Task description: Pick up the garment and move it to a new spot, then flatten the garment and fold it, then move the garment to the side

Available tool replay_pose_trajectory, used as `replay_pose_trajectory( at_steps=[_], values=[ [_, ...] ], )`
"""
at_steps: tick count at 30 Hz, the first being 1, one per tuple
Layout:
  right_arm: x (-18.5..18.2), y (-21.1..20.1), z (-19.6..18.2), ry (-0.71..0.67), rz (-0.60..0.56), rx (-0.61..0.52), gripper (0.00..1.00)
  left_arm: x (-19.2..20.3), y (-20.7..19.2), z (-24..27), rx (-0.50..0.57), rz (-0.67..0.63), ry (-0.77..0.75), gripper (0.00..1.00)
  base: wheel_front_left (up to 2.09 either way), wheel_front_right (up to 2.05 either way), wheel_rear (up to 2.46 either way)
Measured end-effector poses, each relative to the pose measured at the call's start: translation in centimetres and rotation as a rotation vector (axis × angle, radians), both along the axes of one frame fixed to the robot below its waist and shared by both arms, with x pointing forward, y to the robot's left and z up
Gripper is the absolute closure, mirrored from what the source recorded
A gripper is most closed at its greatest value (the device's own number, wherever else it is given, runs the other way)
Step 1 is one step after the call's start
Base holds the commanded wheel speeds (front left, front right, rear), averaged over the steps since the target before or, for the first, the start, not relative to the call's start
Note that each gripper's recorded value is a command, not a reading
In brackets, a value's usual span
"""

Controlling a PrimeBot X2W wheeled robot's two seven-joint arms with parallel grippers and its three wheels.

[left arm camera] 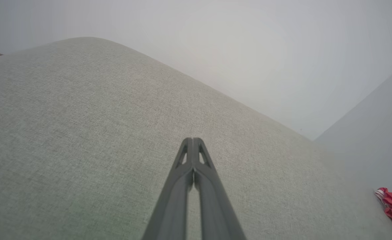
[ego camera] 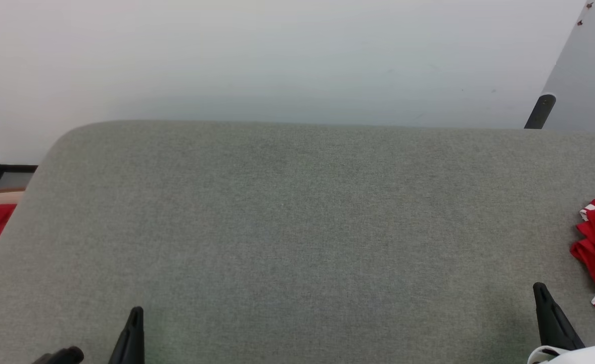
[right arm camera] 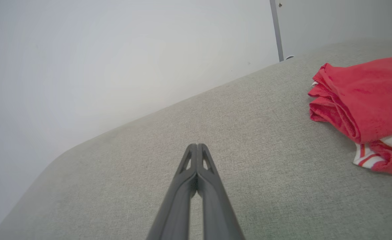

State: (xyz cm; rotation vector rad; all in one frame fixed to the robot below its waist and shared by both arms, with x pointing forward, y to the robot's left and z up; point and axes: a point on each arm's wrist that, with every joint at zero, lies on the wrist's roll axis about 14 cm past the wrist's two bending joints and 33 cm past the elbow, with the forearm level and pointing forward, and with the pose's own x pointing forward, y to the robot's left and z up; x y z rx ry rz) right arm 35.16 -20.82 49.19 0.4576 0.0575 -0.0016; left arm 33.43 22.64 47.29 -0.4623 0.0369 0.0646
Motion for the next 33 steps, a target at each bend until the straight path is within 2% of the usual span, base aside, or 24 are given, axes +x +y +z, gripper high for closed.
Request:
replay_pose_trajectory(
  at_steps=[19,33],
  values=[
    [1.0,0.0,0.1,0.002,-0.029,0.280,1.00,1.3,-0.1,0.2,-0.277,0.037,0.004,1.00,0.00,0.00,0.00],
    [1.4,0.2,0.1,0.005,-0.039,0.447,1.00,2.2,-0.4,0.7,-0.437,0.044,-0.006,1.00,0.00,0.00,0.00]
  ],
)
